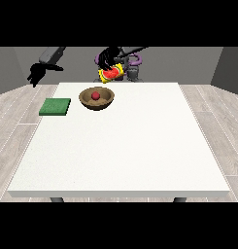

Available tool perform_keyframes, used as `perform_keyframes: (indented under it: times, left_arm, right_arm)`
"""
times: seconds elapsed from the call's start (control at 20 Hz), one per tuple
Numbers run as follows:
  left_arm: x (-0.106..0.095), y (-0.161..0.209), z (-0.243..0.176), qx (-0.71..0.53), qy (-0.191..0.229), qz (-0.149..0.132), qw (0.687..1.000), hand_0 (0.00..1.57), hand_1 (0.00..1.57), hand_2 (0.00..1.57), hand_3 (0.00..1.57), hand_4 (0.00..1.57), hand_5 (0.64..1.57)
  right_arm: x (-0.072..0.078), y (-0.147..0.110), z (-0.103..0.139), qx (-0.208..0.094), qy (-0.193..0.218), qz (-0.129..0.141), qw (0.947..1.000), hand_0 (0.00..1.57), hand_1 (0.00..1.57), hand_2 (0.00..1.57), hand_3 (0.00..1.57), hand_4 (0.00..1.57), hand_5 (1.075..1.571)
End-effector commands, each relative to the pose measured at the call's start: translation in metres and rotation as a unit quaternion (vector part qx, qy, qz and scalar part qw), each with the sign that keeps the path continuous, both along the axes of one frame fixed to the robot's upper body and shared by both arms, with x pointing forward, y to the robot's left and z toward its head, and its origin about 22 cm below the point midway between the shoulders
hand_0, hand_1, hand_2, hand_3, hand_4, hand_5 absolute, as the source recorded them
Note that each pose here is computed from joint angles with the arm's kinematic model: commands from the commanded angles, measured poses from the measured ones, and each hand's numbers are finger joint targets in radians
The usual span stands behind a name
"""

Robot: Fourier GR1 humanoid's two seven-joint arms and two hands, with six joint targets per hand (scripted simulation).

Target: Pick the cup and pour the ball into the bowl, then pick the bowl and place it on the pad

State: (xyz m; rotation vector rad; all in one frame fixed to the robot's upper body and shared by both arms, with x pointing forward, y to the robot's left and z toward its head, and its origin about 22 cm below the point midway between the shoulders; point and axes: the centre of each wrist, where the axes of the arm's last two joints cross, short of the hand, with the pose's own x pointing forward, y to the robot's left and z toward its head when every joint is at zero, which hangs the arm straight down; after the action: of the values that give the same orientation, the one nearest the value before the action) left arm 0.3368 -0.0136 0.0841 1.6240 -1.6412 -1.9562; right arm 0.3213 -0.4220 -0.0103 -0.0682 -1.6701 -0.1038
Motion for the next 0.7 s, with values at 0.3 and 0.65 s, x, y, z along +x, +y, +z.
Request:
perform_keyframes:
  times: [0.3,0.65]
  left_arm:
    - [0.014,0.051,0.025,-0.264,0.054,0.03,0.963,0.15,0.15,1.57,1.57,1.0,1.545]
    - [0.034,0.126,0.019,-0.467,0.129,0.053,0.873,0.86,0.86,1.57,1.56,0.92,1.555]
  right_arm:
    - [-0.031,-0.001,-0.038,0.034,0.036,-0.033,0.9982,0.0,0.0,0.0,0.0,0.43,1.555]
    - [-0.005,0.02,-0.02,0.032,0.023,-0.031,0.9988,0.0,0.0,0.0,0.0,0.41,1.556]
